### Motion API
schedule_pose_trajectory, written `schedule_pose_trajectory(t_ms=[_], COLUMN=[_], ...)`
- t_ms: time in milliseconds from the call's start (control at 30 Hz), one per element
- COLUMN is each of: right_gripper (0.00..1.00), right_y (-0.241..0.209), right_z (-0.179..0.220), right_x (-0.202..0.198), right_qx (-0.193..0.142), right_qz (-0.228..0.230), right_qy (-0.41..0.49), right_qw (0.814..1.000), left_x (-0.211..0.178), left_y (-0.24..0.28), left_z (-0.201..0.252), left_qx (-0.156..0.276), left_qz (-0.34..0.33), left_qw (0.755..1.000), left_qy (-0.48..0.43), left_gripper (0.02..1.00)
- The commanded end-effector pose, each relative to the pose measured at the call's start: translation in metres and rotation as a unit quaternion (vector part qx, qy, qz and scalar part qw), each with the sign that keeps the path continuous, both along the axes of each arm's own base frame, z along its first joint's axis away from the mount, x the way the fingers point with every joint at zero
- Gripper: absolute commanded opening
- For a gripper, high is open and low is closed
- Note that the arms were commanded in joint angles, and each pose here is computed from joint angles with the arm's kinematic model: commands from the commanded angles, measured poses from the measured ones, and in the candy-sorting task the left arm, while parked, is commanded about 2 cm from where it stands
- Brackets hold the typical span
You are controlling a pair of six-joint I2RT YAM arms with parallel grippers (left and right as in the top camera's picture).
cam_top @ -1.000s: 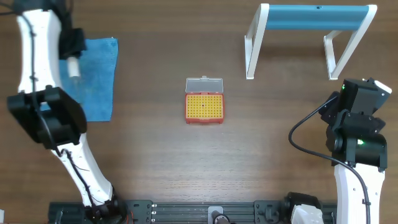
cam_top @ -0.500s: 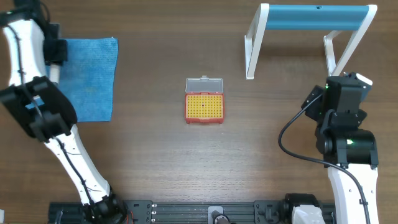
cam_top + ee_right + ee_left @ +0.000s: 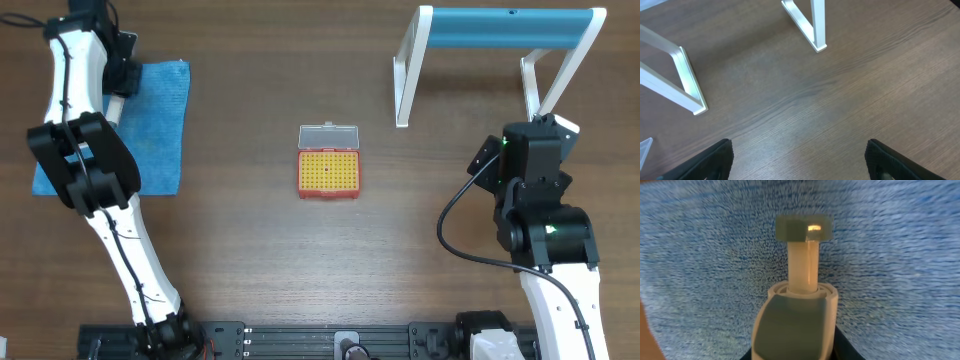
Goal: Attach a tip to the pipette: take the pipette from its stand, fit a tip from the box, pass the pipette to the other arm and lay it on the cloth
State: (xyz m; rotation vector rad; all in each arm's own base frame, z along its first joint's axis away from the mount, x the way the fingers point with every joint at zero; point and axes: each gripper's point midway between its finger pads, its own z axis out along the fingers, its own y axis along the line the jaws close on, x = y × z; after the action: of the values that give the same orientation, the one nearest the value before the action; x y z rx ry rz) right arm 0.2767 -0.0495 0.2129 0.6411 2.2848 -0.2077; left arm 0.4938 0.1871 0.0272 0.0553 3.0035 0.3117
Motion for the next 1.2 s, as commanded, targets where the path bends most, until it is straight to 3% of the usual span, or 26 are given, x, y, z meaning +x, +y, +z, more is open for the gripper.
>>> schedule_pose_trajectory(t_ms=[33,300,1200], right_gripper=[0.855,0.858,0.855], right_y=[0.004,0.005,0.005], right_z=[0.011,0.015,0.016], right_x=[0.003,0.007,0.008], right_qx=[0.014,0.018,0.018], right_qz=[-0.004,-0.001,-0.001], right_qy=[-0.023,-0.035,-0.037], right_qw=[1.000,0.999,0.999], left_x=[0.006,0.010,0.008], left_y=[0.000,-0.001,0.012], left_z=[-0.005,-0.005,-0.018], left_qx=[-0.036,-0.059,-0.080], left_qz=[0.001,0.012,0.057], left_qw=[0.999,0.998,0.994], left_qy=[-0.018,-0.035,-0.044], left_gripper=[0.027,0.027,0.027])
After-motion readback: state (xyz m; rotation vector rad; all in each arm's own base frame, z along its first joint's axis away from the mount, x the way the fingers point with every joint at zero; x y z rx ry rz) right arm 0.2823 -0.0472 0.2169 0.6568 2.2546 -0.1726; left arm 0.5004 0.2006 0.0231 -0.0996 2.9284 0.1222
